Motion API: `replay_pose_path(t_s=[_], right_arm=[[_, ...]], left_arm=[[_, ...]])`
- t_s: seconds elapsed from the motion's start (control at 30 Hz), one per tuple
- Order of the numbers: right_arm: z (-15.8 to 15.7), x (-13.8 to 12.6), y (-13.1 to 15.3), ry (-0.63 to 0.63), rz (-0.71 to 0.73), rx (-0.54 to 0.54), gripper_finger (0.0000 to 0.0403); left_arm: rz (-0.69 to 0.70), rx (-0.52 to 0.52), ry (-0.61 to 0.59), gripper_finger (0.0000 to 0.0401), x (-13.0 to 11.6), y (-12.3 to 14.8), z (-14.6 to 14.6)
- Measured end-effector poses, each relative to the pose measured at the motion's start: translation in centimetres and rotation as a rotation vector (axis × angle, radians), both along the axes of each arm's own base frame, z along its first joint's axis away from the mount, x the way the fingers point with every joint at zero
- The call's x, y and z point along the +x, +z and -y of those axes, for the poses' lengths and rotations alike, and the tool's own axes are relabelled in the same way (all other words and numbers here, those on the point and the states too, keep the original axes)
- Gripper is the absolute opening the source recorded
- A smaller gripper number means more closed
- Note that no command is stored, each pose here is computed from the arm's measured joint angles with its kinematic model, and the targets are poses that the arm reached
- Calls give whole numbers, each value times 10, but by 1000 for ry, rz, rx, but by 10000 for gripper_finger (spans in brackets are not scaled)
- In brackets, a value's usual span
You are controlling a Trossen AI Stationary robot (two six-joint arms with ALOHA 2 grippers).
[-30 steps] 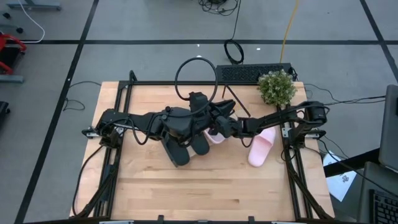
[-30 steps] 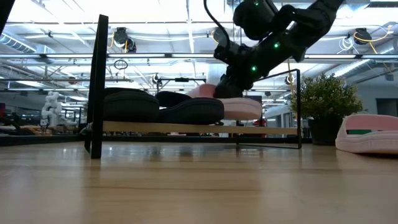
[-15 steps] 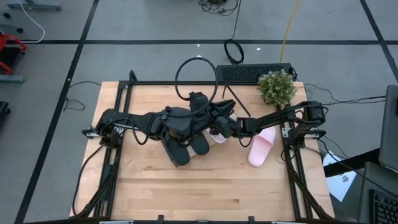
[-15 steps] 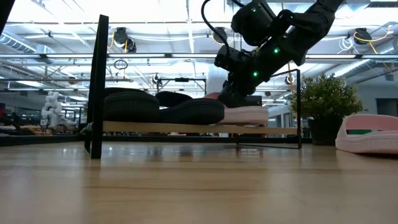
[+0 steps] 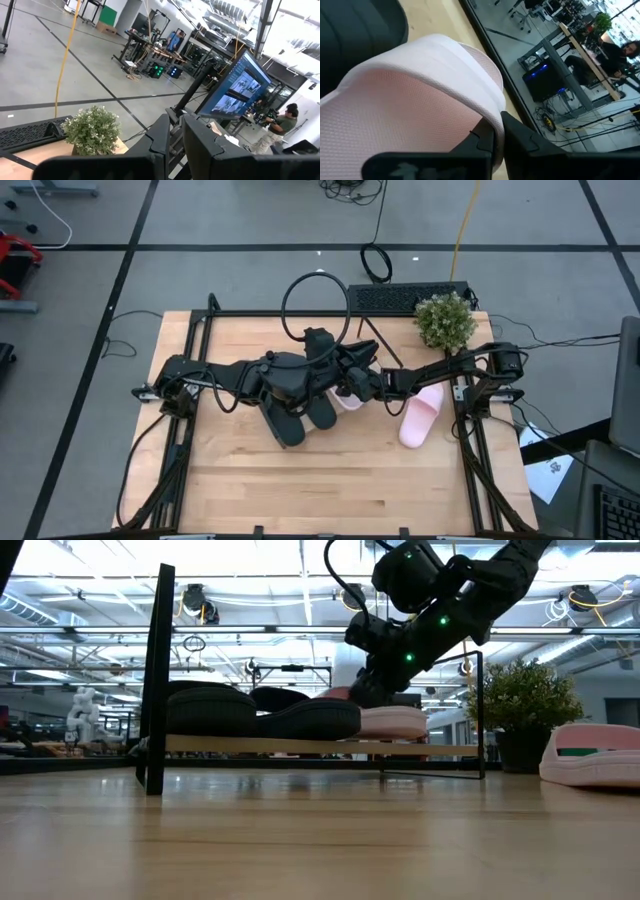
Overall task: Pick and place slides into the shelf
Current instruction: Put the bottom pink slipper on the shelf
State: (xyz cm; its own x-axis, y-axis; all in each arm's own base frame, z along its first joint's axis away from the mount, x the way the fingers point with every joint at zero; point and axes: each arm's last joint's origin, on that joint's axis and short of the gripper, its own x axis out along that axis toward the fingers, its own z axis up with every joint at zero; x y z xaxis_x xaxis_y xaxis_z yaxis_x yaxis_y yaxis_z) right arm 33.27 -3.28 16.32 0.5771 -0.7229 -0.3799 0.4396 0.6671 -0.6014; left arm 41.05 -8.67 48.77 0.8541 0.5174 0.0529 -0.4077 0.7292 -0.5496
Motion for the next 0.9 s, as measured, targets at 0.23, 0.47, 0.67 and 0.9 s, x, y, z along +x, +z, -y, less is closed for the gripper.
replay_pose_path(t_s=[0.23, 0.47, 0.67, 0.9], right_arm=[[-3, 0, 0, 18, 13, 22, 11], [-6, 1, -1, 62, 16, 50, 11], [-6, 1, -1, 64, 15, 50, 11], [-6, 1, -1, 65, 11, 49, 11]], left_arm=[[0, 0, 0, 47, 0, 0, 0], [1, 0, 0, 47, 0, 0, 0], [3, -1, 0, 47, 0, 0, 0], [4, -3, 0, 47, 0, 0, 0]])
